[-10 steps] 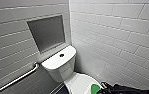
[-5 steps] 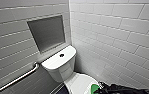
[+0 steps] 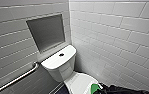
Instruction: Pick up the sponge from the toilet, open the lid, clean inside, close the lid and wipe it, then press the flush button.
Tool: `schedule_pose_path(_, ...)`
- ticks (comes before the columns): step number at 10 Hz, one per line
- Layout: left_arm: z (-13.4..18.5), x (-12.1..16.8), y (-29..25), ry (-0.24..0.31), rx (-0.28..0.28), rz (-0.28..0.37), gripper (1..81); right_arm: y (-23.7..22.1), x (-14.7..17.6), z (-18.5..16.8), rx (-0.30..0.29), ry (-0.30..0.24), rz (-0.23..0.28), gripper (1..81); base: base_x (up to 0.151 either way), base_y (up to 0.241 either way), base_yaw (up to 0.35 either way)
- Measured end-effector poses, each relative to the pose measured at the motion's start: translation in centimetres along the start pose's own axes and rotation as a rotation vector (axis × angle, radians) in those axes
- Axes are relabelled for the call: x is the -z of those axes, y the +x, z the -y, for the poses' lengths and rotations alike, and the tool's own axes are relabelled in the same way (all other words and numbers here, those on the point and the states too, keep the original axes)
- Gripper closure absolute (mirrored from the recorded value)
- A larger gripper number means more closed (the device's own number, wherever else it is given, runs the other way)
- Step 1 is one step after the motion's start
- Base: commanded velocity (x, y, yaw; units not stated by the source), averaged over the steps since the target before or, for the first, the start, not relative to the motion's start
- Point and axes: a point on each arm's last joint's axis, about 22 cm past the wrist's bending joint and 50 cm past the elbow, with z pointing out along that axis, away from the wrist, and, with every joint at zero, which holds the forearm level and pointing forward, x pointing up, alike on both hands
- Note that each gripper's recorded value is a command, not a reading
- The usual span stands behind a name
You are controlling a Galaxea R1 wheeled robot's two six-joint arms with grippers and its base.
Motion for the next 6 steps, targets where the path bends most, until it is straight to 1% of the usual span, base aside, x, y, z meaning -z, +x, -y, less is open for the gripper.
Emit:
schedule_pose_path(4,0.0,0.1,-0.2,0.0,0.002,0.004,1.0,0.2,-0.3,0.0,-0.003,0.0,-0.01,1.0,0.0,0.0,0.0)
schedule_pose_path(6,-0.2,0.7,-2.0,0.004,0.022,0.045,1.0,-0.2,-2.1,-1.5,-0.028,-0.004,-0.006,1.0,0.0,0.0,0.0)
